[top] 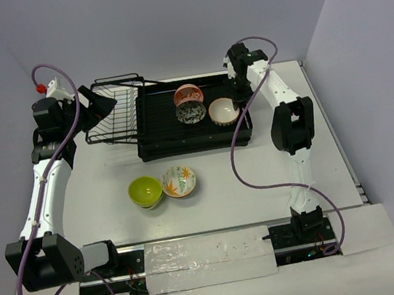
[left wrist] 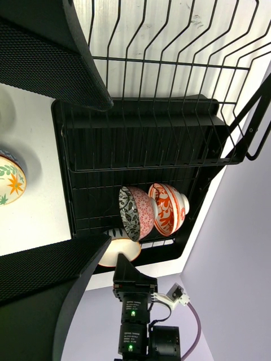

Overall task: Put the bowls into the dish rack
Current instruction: Pick up the bowl from the dish rack.

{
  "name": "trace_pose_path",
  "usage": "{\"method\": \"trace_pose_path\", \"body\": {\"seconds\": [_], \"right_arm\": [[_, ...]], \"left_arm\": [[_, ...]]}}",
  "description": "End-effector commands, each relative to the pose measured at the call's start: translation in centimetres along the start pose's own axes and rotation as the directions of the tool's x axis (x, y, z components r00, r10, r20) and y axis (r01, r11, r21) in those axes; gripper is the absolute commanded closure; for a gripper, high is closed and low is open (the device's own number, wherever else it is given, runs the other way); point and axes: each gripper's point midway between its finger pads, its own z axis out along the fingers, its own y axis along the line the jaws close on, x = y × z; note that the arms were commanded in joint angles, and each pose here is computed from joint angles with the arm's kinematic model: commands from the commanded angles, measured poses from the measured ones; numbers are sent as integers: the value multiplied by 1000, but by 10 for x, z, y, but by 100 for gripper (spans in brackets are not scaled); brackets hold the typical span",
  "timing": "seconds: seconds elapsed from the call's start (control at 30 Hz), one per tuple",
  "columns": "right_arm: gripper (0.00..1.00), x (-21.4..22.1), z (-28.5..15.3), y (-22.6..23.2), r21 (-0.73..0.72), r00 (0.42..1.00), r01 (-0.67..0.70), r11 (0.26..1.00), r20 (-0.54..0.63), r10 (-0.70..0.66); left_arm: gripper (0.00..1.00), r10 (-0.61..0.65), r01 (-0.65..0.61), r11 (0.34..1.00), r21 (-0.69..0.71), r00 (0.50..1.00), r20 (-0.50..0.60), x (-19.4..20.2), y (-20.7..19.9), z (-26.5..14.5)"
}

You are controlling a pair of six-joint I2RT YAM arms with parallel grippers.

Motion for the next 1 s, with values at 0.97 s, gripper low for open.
{"method": "trace_pose_path", "body": {"seconds": [0.97], "right_arm": [[100, -42, -55, -8, 80, 952, -59, 995, 306, 32]], "left_arm": [[4, 3, -4, 1000, 29, 999, 39, -14, -5, -3]]}}
